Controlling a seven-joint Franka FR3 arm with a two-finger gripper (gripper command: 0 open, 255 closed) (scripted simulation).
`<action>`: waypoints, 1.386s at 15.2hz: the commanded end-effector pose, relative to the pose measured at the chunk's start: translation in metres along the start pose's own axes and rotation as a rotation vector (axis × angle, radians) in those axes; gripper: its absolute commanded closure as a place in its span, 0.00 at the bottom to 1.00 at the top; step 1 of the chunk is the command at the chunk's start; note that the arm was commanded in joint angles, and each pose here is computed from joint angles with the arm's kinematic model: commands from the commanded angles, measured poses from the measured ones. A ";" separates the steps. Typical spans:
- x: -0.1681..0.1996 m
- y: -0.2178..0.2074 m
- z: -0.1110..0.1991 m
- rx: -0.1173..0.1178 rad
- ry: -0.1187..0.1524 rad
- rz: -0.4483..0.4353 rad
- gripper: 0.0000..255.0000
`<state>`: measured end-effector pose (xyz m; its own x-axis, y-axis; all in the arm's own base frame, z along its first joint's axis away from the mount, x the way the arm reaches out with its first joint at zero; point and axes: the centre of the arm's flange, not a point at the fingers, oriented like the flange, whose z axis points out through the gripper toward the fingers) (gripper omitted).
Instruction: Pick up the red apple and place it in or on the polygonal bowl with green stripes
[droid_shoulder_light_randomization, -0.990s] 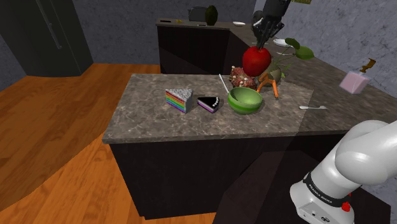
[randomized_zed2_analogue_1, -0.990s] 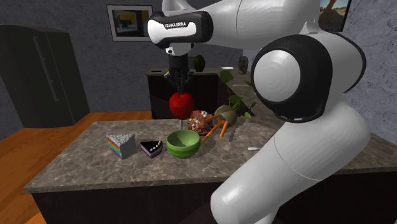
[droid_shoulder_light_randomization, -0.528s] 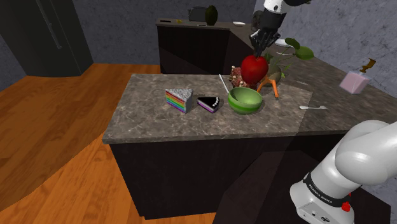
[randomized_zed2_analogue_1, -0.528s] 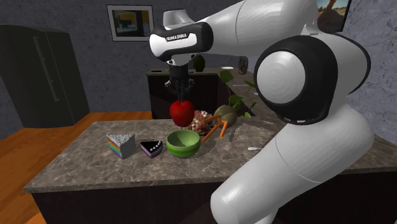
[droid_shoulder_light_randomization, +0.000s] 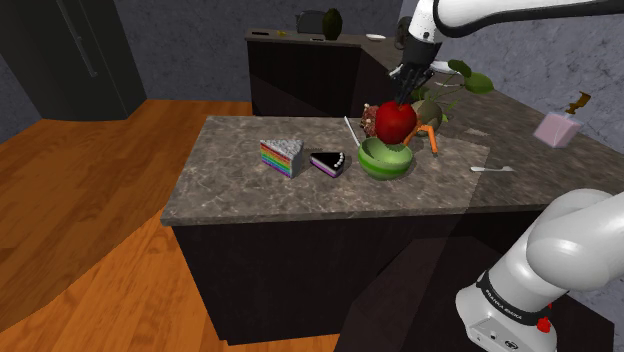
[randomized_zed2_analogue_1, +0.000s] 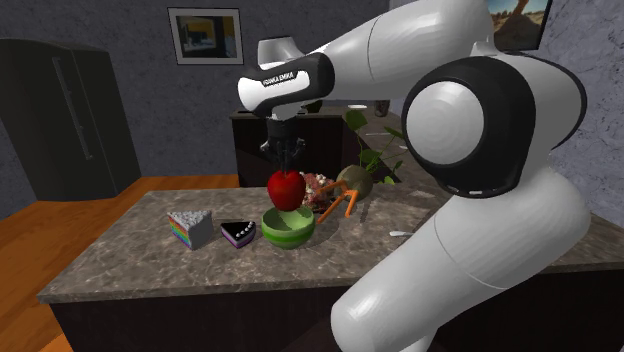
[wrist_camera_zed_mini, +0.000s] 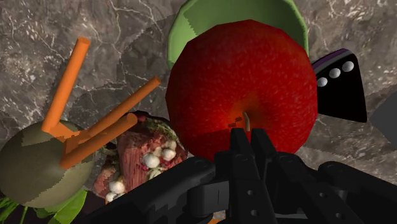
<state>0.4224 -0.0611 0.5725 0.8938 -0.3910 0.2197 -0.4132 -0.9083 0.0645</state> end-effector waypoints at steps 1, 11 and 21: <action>-0.002 -0.001 0.011 0.000 0.001 0.000 1.00; -0.005 -0.002 0.024 0.000 0.001 0.000 1.00; -0.005 -0.002 -0.026 0.000 0.001 0.000 0.00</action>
<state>0.4155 -0.0586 0.5874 0.8933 -0.3908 0.2220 -0.4133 -0.9083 0.0639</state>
